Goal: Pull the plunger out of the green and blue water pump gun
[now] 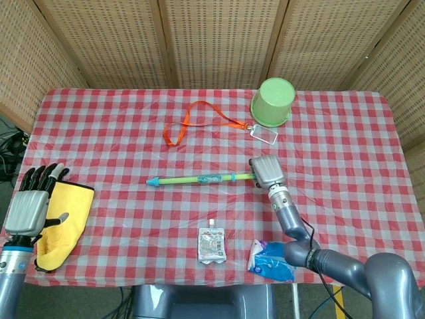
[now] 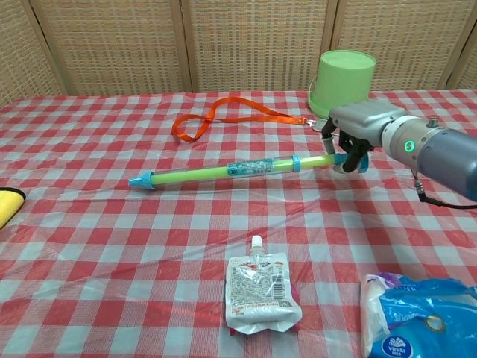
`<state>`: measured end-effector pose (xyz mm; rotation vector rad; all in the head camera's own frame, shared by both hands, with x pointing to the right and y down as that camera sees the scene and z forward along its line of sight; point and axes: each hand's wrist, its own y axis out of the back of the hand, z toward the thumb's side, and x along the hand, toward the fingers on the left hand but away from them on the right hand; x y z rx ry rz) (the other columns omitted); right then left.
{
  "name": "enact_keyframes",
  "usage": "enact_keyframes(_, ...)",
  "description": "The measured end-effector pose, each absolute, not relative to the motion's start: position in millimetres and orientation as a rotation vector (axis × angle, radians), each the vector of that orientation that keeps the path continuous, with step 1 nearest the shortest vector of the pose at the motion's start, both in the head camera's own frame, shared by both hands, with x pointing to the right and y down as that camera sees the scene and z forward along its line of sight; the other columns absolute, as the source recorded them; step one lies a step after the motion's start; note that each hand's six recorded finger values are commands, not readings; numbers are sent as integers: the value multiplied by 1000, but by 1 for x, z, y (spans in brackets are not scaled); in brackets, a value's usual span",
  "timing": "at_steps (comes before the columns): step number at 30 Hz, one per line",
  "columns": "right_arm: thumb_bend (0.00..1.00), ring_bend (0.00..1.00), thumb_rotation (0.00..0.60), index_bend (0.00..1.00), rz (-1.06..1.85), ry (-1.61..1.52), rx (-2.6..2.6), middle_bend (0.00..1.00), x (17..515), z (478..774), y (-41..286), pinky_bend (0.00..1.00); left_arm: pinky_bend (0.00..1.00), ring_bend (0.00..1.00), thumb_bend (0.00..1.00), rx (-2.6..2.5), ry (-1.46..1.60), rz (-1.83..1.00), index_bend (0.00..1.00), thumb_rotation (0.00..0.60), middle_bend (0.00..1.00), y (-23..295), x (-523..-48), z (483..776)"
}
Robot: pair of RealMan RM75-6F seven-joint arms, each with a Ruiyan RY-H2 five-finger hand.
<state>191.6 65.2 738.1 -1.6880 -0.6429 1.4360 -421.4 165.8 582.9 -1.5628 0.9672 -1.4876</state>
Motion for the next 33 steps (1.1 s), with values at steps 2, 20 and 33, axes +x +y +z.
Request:
enact_keyframes(2, 538, 805, 600, 704, 1439, -652, -1683, 938, 194, 736, 64, 672, 0, 0, 118, -1571, 984, -1477, 109, 600, 0, 158, -414, 584)
enact_keyframes(20, 545, 808, 600, 710, 1466, -689, -1663, 946, 201, 729, 63, 673, 0, 0, 190, -1704, 1020, -1400, 244, 600, 0, 105, -322, 628)
enact_keyframes(33, 550, 824, 600, 719, 1532, -809, -1647, 954, 198, 728, 59, 692, 0, 0, 190, -1785, 1029, -1409, 283, 600, 0, 102, -277, 652)
